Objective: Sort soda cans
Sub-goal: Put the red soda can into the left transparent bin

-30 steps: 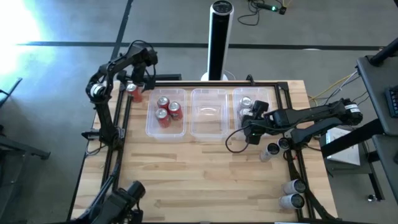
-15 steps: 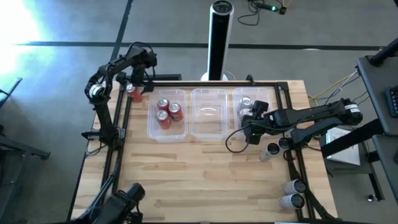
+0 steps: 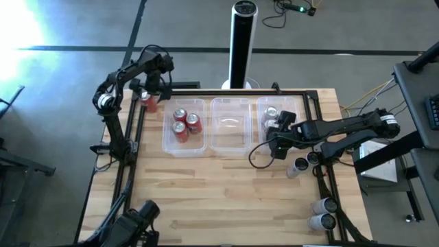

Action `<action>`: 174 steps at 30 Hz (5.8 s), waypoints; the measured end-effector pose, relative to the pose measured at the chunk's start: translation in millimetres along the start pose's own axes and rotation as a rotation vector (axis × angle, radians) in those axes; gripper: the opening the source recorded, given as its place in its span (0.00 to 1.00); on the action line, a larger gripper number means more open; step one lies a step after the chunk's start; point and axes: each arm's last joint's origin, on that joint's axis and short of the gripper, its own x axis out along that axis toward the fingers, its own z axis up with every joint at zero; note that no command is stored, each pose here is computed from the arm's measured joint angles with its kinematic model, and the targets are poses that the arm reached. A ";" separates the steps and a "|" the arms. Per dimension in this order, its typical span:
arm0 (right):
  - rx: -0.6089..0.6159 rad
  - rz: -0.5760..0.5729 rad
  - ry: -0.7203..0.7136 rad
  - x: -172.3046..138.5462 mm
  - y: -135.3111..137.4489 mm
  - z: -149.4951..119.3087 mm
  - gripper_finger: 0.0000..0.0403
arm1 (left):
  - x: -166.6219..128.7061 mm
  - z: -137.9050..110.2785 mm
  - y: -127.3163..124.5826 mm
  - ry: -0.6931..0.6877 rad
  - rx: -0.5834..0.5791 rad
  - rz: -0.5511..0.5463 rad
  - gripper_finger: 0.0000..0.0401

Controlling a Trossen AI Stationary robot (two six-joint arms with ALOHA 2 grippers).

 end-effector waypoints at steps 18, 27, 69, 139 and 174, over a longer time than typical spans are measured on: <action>-0.001 0.000 0.000 0.0 0.0 0.0 0.91 | -16.8 12.0 -5.9 -0.140 0.032 -0.118 0.87; 0.001 0.000 -0.001 0.0 0.0 0.1 0.91 | -45.7 13.7 2.4 -0.218 0.011 -0.120 0.87; 0.024 0.000 0.002 0.0 0.0 -0.2 0.91 | 34.4 46.7 -4.8 -0.027 -0.029 -0.085 0.87; -0.003 0.019 -0.140 -17.0 -6.9 21.4 0.91 | -88.4 -247.7 -102.3 -0.618 0.932 -0.309 0.73; 0.030 0.050 -0.178 -27.6 -11.4 29.0 0.91 | -39.5 -200.4 -182.3 -0.345 1.071 -0.051 0.75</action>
